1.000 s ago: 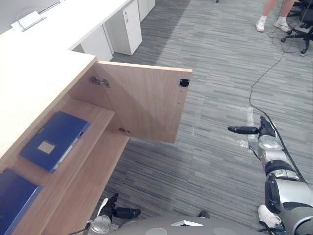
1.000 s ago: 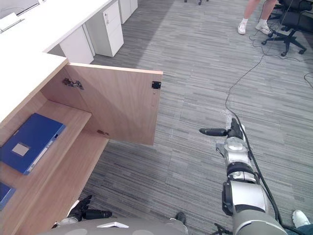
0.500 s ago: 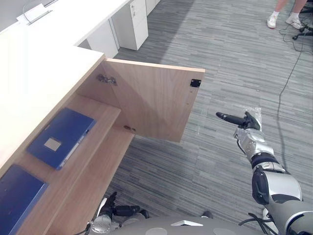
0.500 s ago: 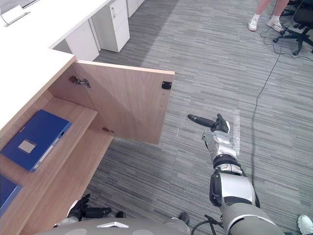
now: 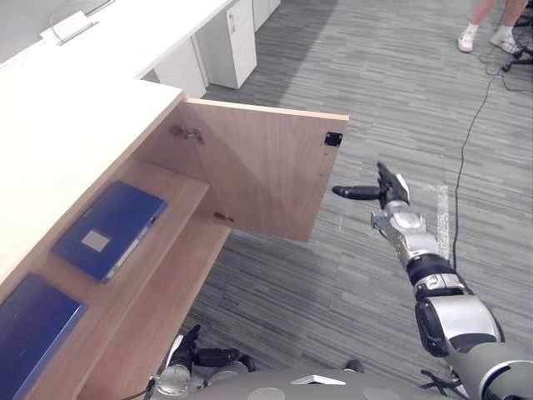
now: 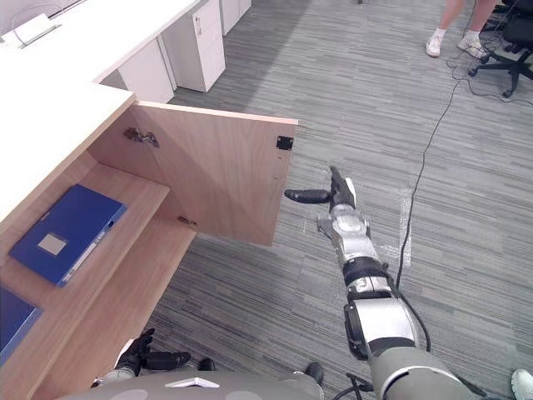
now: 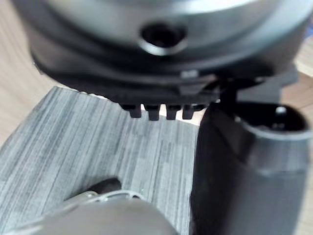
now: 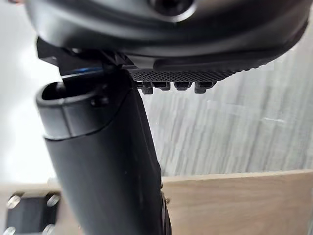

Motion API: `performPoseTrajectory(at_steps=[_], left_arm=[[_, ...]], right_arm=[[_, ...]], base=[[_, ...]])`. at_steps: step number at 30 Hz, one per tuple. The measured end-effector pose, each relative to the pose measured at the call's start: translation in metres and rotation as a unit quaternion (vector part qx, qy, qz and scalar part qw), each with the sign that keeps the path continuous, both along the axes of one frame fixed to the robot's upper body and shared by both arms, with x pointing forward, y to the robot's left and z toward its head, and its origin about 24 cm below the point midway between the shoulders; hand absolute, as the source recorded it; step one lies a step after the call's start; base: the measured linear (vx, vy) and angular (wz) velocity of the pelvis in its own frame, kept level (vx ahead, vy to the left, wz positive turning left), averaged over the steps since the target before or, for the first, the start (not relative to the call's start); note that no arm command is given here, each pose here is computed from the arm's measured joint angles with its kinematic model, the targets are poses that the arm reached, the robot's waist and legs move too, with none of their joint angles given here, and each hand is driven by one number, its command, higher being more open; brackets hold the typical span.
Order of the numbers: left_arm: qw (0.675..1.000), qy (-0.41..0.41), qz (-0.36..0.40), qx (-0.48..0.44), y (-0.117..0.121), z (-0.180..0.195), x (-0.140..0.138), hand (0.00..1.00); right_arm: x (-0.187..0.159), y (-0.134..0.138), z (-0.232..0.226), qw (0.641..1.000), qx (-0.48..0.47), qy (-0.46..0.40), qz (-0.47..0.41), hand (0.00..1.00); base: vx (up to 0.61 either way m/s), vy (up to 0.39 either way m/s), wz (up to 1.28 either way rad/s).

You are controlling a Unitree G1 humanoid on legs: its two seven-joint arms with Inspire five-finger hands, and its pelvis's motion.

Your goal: Walk over to the cabinet, pick up the folder, carry it to the office cabinet, place the folder inside the office cabinet, then close the office cabinet door

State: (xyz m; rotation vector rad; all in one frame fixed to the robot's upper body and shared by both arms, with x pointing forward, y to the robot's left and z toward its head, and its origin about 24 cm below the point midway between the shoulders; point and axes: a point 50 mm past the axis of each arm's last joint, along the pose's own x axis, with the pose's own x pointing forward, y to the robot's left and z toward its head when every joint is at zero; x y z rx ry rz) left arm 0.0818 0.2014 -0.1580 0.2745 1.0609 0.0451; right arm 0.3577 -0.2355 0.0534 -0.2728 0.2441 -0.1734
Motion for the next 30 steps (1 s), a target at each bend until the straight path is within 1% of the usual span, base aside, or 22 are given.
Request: performPoseTrajectory(at_steps=[3,6,13,15,16,17,18,19,20,22,24,26,28,30], left_arm=[[1.0,-0.002,0.0,0.001,0.001,0.0,-0.001,1.0],[1.0,-0.005,0.0,0.002,0.002,0.001,0.0,1.0],[1.0,-0.015,0.001,0.006,0.007,0.003,0.003,1.0],[1.0,-0.021,0.0,0.007,0.008,0.004,0.004,1.0],[1.0,-0.022,0.004,0.008,0.009,0.004,0.004,1.0],[1.0,-0.022,0.004,0.008,0.009,0.004,0.004,1.0],[1.0,-0.023,0.005,0.009,0.01,0.005,0.004,1.0],[1.0,-0.024,0.005,0.009,0.01,0.005,0.004,1.0],[1.0,-0.024,0.004,0.009,0.01,0.005,0.005,1.0],[1.0,-0.027,0.003,0.01,0.011,0.005,0.005,1.0],[0.999,-0.032,0.003,0.011,0.012,0.006,0.006,1.0],[0.999,-0.032,0.005,0.011,0.013,0.006,0.006,1.0],[0.999,-0.032,0.007,0.008,0.011,0.006,0.006,1.0],[0.999,-0.033,0.012,0.008,0.011,0.006,0.006,1.0]], right_arm=[[0.011,0.001,0.027,0.997,-0.062,-0.038,0.031,1.0],[0.02,0.001,0.049,0.993,-0.085,-0.065,0.054,1.0],[0.031,0.009,0.067,0.987,-0.121,-0.068,0.085,1.0],[0.036,0.009,0.073,0.979,-0.172,-0.058,0.09,1.0],[0.04,0.01,0.078,0.97,-0.219,-0.051,0.096,1.0],[0.041,0.01,0.081,0.964,-0.241,-0.049,0.099,1.0],[0.042,0.008,0.084,0.95,-0.289,-0.042,0.106,1.0],[0.042,0.007,0.085,0.942,-0.316,-0.038,0.11,1.0],[0.043,0.007,0.088,0.925,-0.36,-0.033,0.118,1.0],[0.044,0.003,0.095,0.903,-0.41,-0.03,0.123,1.0],[0.044,0.001,0.099,0.888,-0.441,-0.03,0.129,1.0],[0.045,0.004,0.102,0.883,-0.448,-0.034,0.134,1.0],[0.045,0.001,0.104,0.865,-0.479,-0.03,0.142,1.0],[0.044,0.002,0.104,0.861,-0.487,-0.03,0.147,1.0]], base=[[-0.05,-0.043,0.12],[-0.04,-0.039,0.07],[-0.05,-0.04,0.09],[-0.06,-0.024,0.1],[-0.05,-0.022,0.15],[-0.06,-0.022,0.18],[-0.04,-0.011,0.12],[-0.04,-0.014,0.14],[-0.04,-0.014,0.12],[-0.04,-0.021,0.14],[-0.02,-0.033,0.12],[-0.03,-0.062,0.07],[-0.03,-0.059,0.07],[-0.02,-0.045,0.01]])
